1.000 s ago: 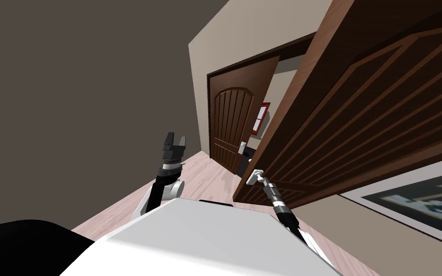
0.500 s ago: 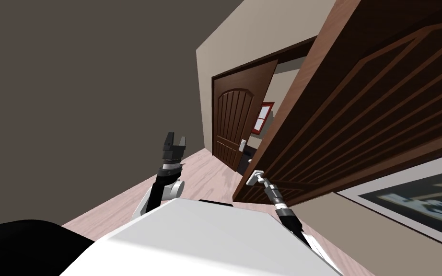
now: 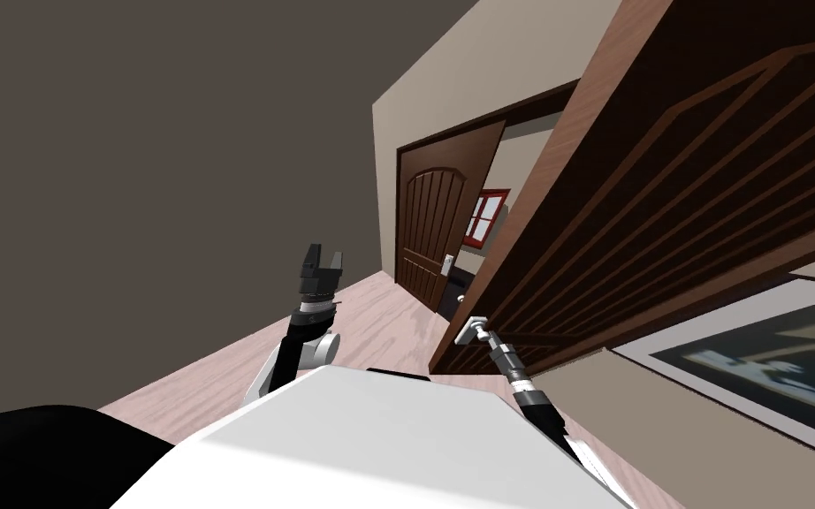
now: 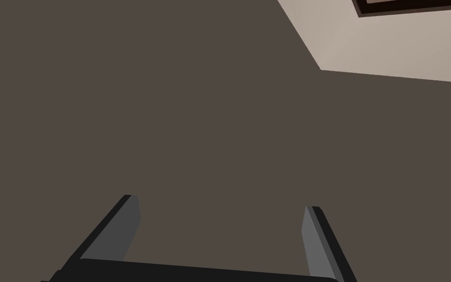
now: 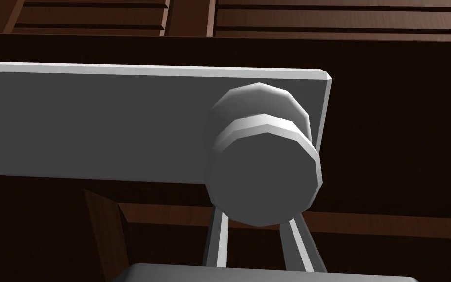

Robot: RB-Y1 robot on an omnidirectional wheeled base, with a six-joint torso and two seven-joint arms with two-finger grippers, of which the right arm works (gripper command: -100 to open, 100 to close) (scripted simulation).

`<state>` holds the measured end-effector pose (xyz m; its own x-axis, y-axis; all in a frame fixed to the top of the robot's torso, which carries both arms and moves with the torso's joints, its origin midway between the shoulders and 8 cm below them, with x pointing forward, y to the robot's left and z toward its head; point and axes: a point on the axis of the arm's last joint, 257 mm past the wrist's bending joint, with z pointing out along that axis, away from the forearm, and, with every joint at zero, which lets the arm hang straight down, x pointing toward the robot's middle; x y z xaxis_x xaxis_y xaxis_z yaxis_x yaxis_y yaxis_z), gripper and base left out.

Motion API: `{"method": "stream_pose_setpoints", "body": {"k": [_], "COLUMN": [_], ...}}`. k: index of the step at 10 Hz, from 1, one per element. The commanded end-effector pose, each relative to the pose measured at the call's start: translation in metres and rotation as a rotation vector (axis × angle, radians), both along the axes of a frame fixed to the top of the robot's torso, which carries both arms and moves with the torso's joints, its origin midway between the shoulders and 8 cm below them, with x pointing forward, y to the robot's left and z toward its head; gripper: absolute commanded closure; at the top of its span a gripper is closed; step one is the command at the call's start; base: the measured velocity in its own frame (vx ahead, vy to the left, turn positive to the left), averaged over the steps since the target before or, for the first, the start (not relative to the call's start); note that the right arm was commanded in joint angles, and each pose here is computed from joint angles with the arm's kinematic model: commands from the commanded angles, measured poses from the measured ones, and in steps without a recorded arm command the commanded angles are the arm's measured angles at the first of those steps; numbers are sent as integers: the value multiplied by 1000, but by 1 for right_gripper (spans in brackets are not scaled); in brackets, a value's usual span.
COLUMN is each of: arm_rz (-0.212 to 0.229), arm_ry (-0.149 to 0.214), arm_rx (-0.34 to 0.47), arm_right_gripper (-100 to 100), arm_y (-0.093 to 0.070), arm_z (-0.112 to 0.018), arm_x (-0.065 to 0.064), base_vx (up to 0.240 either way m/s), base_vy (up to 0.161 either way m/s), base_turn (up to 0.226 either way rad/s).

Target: Pull the door open

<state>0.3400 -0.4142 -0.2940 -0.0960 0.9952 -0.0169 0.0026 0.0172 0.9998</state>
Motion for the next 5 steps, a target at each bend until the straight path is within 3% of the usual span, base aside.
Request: {"method": "stream_pose_setpoints", "body": {"k": [1,5], "arm_rz": [29,72], "arm_ry": [-3,-3], "arm_rx": [7,13], "arm_right_gripper": [100,100], "arm_y": [7,12], "arm_z": [0,-1], "arm_x": [-3,-11], "base_vx": [-252,-212], "base_vy": [-100,-94], "base_turn": [227,138]}}
